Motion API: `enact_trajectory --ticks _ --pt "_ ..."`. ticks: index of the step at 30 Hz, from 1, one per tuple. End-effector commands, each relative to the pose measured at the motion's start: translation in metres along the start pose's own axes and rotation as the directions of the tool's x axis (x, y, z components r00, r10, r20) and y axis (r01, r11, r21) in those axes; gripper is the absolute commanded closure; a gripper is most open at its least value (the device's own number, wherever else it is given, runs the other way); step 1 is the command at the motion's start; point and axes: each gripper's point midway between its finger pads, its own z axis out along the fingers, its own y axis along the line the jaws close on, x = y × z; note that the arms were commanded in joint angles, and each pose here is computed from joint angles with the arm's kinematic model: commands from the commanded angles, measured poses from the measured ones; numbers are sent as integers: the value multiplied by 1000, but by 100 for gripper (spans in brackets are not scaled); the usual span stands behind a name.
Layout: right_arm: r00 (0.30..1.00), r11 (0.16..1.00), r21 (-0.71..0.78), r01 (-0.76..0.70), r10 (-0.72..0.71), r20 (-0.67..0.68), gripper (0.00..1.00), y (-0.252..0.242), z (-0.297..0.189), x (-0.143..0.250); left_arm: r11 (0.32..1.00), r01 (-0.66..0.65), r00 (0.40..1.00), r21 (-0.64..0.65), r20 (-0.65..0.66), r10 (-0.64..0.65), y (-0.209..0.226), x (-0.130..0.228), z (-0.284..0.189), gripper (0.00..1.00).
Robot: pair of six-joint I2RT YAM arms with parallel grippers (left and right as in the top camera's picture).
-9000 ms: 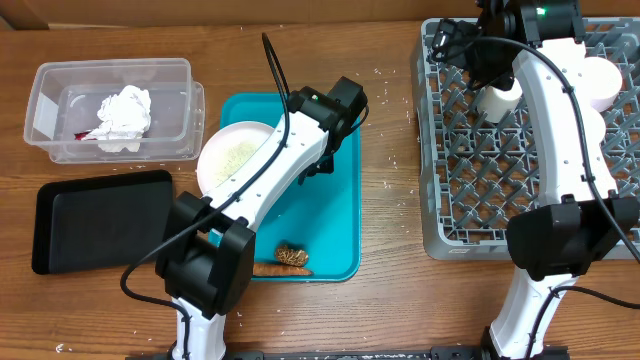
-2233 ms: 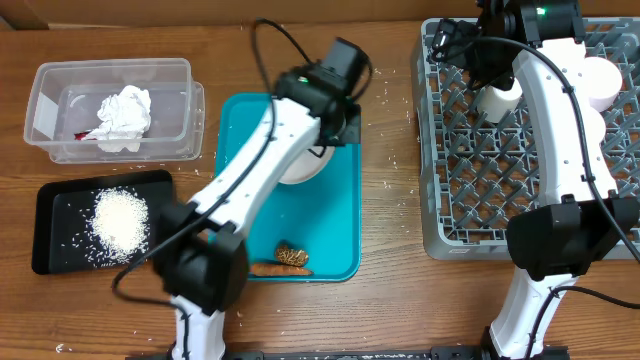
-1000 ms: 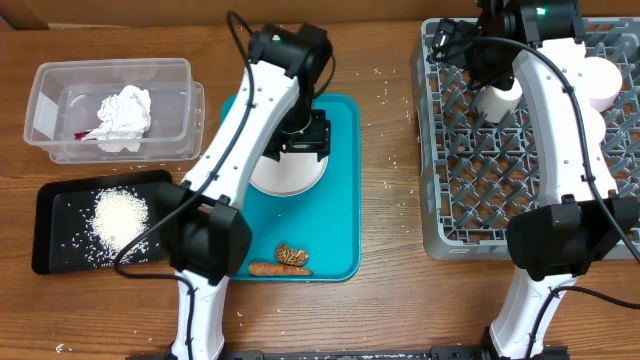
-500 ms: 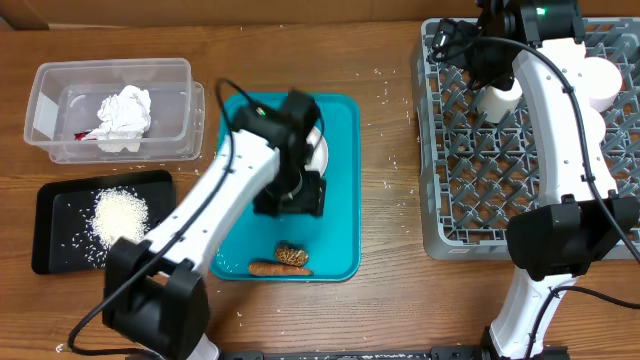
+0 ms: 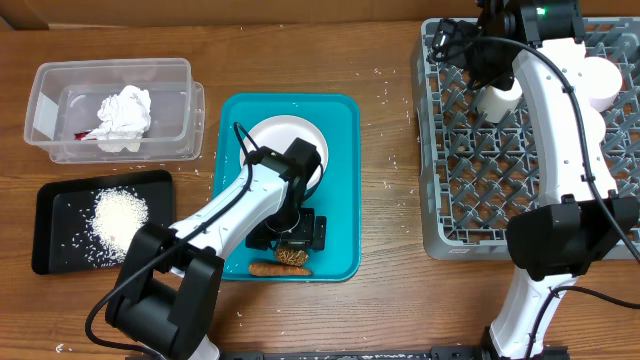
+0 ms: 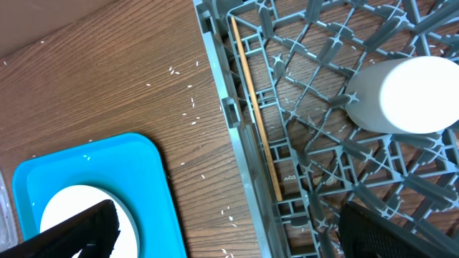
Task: Sort waste into correct bins and load items into the dishwasher
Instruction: 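Reach the left gripper down and grasp the brown food scraps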
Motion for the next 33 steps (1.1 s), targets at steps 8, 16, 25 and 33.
enact_trajectory --ticks 8,16,25,33 --pt "999 1000 -8 4 -4 37 0 4 -12 -6 999 -22 1000 -45 19 23 9 -6 23 3" --pt "999 1000 -9 4 -4 37 0 4 -12 -6 990 -129 992 -58 -1 129 0 5 30 9" --pt "999 1000 -9 4 -4 37 0 4 -12 -6 976 -172 984 -130 14 175 -3 9 33 10" --pt "999 1000 -9 4 -4 37 0 4 -12 -6 971 -151 986 -183 39 161 7 4 35 13"
